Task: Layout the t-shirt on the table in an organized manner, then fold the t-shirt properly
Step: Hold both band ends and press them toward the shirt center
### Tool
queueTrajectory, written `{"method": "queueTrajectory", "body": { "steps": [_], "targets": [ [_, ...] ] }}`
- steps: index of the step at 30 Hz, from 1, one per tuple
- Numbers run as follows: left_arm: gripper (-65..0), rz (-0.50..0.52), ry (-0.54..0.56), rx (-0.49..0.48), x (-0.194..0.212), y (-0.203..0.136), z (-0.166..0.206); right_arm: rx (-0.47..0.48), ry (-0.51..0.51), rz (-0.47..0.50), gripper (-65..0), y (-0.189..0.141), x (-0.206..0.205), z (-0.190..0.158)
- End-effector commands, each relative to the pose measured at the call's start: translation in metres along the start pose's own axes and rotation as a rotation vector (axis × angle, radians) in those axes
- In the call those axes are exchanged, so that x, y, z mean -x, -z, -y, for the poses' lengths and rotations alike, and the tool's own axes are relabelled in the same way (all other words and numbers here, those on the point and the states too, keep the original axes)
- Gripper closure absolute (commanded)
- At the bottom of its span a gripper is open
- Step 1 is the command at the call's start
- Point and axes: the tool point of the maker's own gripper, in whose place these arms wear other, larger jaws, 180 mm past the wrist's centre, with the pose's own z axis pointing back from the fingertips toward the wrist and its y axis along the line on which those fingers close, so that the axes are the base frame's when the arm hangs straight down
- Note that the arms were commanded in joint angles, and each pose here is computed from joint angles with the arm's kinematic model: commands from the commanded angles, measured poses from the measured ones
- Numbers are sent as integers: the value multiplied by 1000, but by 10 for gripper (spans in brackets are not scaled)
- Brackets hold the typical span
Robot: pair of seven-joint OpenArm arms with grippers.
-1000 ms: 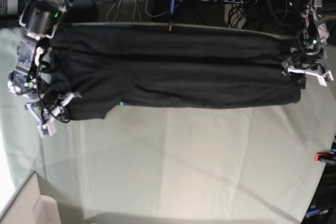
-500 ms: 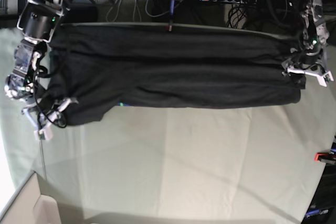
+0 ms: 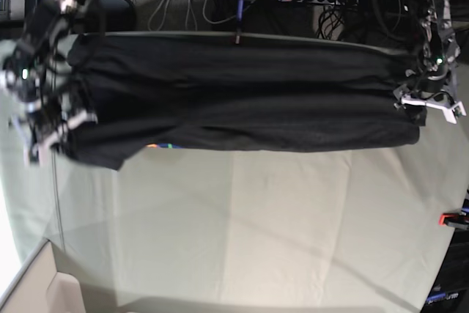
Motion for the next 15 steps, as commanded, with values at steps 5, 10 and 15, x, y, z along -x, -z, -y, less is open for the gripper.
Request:
{"method": "queueTrajectory", "body": {
  "steps": [5, 10, 15],
  "targets": [
    [-454, 50, 11, -2, -18, 0, -2, 10, -19, 10, 0, -20, 9, -1],
    [-454, 49, 12, -1, -18, 0, -1, -16, 12, -43, 0, -15, 32, -8],
    [-455, 51, 12, 0, -18, 0, -1, -55, 62, -114, 0, -5, 61, -17]
  ]
}}
